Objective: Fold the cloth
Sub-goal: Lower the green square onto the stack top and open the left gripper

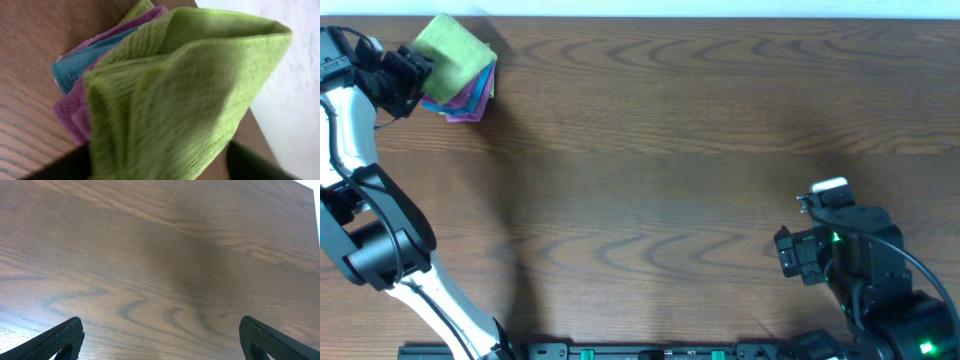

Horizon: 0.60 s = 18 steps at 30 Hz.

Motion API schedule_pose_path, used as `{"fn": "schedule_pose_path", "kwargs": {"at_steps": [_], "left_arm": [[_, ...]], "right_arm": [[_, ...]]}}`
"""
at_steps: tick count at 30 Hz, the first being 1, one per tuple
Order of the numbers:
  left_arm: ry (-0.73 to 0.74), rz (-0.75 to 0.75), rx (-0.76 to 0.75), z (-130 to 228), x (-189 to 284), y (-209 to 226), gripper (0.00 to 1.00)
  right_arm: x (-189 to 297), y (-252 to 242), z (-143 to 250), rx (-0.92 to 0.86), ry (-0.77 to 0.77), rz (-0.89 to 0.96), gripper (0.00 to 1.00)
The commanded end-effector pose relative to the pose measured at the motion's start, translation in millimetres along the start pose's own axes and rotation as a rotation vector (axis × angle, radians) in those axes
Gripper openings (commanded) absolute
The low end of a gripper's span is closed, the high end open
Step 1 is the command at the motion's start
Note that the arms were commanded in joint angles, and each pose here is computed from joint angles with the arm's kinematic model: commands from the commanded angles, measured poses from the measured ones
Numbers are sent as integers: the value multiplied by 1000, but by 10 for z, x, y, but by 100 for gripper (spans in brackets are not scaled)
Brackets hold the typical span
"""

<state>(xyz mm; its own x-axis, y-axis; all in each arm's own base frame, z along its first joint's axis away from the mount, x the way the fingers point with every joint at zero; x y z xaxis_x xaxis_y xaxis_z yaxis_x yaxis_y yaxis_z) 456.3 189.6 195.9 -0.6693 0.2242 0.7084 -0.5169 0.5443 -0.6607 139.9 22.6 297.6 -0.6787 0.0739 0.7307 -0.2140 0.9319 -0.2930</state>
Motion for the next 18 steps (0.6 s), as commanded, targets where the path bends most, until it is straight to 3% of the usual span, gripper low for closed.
{"fn": "schedule_pose_path", "kwargs": {"at_steps": [1, 2, 10, 15, 18], "left_arm": [[-7, -26, 1, -27, -41, 87, 93], [-9, -26, 1, -31, -39, 88, 98], [-15, 22, 46, -162, 128, 242, 95], [-76, 48, 62, -306, 527, 311, 95], [-66, 143, -75, -218, 915, 55, 95]], "right_arm": [[5, -14, 4, 12, 0, 14, 99], [5, -14, 4, 12, 0, 14, 99], [5, -14, 4, 12, 0, 14, 99], [5, -14, 4, 12, 0, 14, 99], [5, -14, 4, 12, 0, 14, 99]]}}
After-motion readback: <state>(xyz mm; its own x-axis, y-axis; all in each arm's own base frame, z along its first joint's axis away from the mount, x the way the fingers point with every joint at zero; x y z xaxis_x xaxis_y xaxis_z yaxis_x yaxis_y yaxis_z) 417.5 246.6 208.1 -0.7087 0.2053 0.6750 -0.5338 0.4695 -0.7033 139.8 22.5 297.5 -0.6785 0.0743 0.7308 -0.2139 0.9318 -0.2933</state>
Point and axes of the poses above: each gripper's point midway between its finger pads, its own x axis back along the fingers, its own y axis along the line the jaws close on, z = x × y, the point moved 9 cm from there along x, back along the fingers, and after that the axes turned 3 degrees about x, right-handed, at the moved point
